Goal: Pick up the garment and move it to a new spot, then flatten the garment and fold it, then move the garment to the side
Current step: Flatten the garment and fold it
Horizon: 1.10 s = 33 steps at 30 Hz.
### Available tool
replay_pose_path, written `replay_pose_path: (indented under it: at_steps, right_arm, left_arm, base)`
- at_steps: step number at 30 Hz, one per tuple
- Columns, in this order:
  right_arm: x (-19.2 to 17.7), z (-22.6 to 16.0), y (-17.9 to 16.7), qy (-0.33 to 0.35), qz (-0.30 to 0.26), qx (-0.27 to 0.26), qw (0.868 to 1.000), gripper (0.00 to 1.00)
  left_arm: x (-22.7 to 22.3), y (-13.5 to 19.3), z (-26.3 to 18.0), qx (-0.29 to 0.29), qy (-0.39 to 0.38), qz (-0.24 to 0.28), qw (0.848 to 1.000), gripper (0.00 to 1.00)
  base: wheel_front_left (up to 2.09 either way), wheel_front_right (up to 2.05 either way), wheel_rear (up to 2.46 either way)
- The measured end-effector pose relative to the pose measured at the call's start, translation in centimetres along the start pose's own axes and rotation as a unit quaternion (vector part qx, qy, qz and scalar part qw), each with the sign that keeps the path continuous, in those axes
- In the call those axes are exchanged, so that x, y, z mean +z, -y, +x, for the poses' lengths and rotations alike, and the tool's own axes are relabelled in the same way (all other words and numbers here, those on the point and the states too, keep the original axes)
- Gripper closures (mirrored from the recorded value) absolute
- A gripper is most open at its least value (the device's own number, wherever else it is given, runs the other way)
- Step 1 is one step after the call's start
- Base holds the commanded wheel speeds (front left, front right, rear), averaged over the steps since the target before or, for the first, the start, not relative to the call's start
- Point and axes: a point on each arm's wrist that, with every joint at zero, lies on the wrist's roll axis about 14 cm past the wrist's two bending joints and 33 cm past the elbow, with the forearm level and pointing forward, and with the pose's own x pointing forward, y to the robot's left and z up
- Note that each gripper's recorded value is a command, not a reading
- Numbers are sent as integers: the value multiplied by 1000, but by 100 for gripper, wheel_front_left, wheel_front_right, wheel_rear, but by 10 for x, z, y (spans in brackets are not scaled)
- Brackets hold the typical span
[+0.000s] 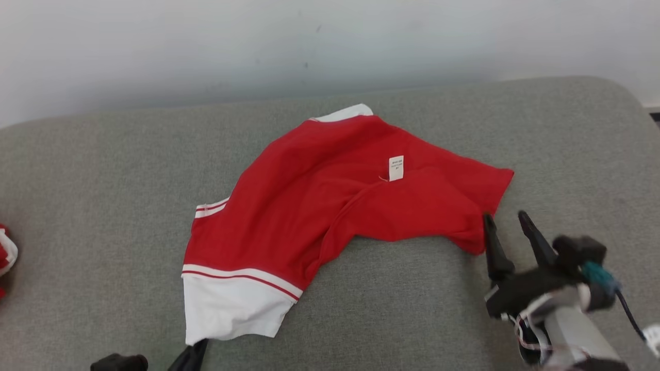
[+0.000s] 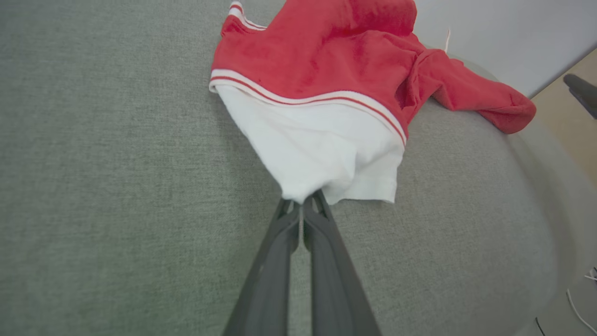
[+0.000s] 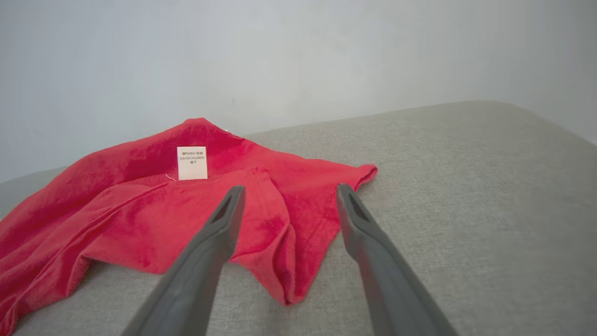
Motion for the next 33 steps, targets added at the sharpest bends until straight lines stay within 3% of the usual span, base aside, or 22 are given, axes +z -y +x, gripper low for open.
replay_pose_path:
  at_steps: [7, 14, 30, 31, 33]
  right_arm:
    - [-15, 64, 2, -91, -28, 28, 995, 0]
    - [-44, 99, -9, -192, -62, 62, 978, 0]
    - [-76, 139, -2, -279, -143, 82, 946, 0]
    - [-75, 140, -3, -279, -148, 84, 945, 2]
    - [-74, 140, -4, -278, -161, 88, 943, 21]
  left_arm:
    - [1, -15, 9, 14, -4, 10, 1000, 100]
    - [-2, -29, 15, 27, -12, 15, 999, 100]
    - [-10, -47, 31, 36, -39, 35, 998, 100]
    - [-10, -47, 32, 36, -39, 36, 998, 100]
    - [-10, -45, 34, 34, -39, 36, 998, 100]
  base:
    - [0, 0, 0]
    - [0, 0, 0]
    - [0, 0, 0]
    - [0, 0, 0]
    - [0, 0, 0]
